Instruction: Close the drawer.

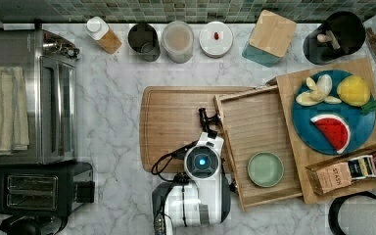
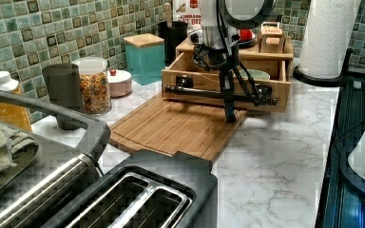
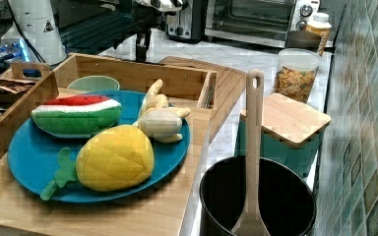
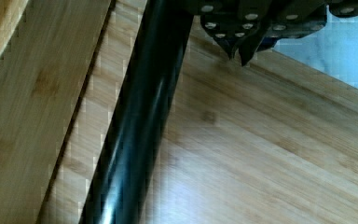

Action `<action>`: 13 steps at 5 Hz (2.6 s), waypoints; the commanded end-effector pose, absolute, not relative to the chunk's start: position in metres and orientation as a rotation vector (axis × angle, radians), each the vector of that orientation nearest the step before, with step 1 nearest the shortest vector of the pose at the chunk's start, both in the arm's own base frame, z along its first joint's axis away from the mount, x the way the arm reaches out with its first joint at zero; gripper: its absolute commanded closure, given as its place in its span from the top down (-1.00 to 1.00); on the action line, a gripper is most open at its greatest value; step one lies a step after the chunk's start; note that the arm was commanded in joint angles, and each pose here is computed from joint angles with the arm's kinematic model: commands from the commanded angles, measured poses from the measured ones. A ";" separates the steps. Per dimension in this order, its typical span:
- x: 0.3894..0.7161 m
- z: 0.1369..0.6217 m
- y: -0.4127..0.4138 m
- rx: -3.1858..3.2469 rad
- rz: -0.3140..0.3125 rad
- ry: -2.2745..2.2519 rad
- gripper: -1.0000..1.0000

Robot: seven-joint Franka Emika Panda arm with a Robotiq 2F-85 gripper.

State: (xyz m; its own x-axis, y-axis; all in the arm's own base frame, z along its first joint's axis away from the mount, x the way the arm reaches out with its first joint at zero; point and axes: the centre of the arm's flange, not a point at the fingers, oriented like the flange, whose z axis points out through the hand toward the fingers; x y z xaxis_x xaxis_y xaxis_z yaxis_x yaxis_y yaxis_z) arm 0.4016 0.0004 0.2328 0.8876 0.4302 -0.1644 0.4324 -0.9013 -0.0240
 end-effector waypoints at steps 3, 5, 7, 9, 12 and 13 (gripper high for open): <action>0.461 0.324 -0.220 3.042 0.201 0.475 -1.00; 0.466 0.339 -0.295 2.992 0.298 0.552 -1.00; 0.472 0.346 -0.314 2.871 0.357 0.462 -1.00; 0.463 0.370 -0.296 2.834 0.357 0.392 -1.00; 0.463 0.370 -0.296 2.834 0.358 0.391 -1.00; 0.463 0.370 -0.296 2.834 0.357 0.390 -1.00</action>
State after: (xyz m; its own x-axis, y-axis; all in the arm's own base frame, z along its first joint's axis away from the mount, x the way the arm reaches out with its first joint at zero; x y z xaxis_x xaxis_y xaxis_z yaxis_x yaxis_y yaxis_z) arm 0.4595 -0.1814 0.2617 0.9017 0.4317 0.0235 0.4281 -0.8991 0.0910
